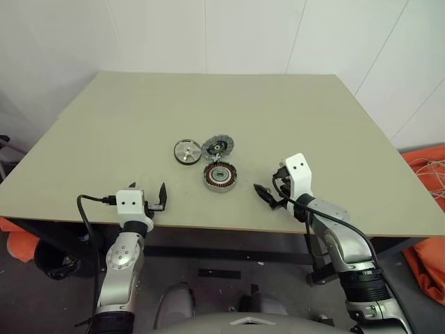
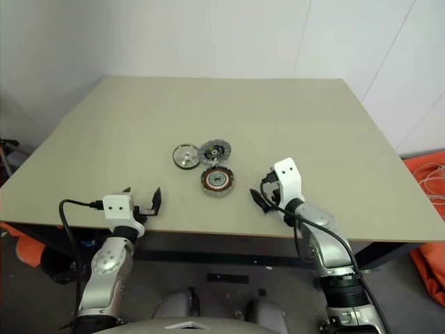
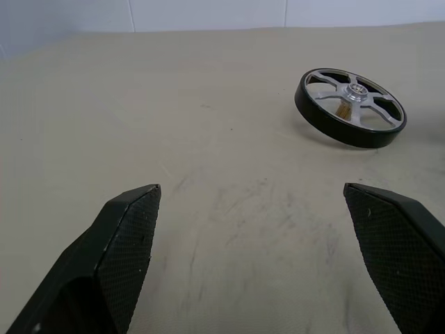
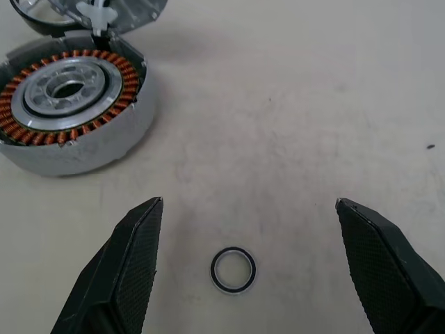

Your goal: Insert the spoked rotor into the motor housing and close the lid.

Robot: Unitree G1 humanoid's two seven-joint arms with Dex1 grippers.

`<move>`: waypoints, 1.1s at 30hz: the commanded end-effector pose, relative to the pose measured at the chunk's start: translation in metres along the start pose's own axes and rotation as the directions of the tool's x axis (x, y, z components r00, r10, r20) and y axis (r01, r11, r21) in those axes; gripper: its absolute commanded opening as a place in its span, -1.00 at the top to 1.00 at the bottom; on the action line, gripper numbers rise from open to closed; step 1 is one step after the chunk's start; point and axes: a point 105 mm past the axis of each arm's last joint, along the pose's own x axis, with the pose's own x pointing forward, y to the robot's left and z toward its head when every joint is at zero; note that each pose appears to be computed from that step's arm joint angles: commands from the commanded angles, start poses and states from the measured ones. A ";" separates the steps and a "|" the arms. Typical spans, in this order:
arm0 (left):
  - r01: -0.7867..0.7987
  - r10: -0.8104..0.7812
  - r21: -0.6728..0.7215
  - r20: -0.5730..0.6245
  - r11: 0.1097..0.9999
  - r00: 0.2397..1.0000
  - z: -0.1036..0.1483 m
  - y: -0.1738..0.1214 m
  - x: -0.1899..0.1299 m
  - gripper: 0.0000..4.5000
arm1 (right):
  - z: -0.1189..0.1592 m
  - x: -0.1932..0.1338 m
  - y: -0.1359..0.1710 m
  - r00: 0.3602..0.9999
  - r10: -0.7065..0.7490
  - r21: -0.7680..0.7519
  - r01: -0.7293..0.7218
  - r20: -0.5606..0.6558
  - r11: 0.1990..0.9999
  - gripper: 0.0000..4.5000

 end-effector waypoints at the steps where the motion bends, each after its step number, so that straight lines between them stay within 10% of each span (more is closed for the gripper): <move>1: 0.007 -0.007 -0.002 0.050 1.000 0.999 0.013 -0.003 0.002 -0.99 | 0.017 -0.002 0.003 0.999 0.008 -0.050 -0.006 0.039 0.999 -1.00; 19: 0.022 -0.022 0.001 0.050 1.000 0.999 0.014 -0.005 0.003 -0.99 | -0.003 -0.004 0.000 1.000 -0.010 -0.053 0.009 -0.020 0.999 -1.00; 33: 0.027 -0.027 -0.003 0.056 1.000 0.998 0.016 -0.006 0.003 -1.00 | 0.003 -0.002 0.001 1.000 -0.007 -0.058 0.007 -0.001 0.998 0.75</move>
